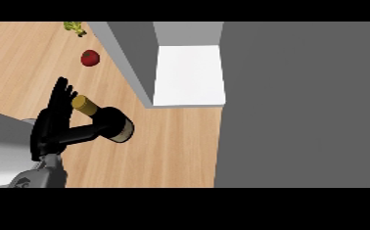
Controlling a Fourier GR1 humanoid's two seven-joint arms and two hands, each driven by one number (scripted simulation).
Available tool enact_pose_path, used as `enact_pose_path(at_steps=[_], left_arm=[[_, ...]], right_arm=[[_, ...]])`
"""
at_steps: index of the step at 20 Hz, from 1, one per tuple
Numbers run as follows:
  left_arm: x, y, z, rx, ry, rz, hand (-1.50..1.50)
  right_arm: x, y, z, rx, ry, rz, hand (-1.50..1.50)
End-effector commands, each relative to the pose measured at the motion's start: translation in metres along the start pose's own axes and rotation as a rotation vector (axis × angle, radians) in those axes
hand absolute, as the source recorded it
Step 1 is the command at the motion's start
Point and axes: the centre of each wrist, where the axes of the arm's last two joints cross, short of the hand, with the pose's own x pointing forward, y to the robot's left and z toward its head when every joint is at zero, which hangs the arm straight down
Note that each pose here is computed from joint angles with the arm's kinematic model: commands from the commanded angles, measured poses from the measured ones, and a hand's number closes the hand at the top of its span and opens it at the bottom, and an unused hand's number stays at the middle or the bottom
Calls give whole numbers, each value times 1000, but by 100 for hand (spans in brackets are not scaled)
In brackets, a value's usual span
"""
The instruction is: Pick up the wine, place it into the cabinet and close the cabinet
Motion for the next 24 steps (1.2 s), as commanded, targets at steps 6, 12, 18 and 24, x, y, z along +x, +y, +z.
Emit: enact_pose_path(at_steps=[6, 12, 18, 24], left_arm=[[-49, -15, 6, -43, 24, 19, -150], [-84, -18, 17, -63, 56, 19, -150], [-77, -29, 6, -78, 63, 54, -150], [-98, -8, -4, -28, 46, 174, -150]], right_arm=[[46, 2, 40, 37, -86, -22, -150], [47, 0, 40, 0, -94, -29, -150], [55, -1, 41, 26, -100, -29, -150], [44, 3, 30, 12, -90, -31, -150]])
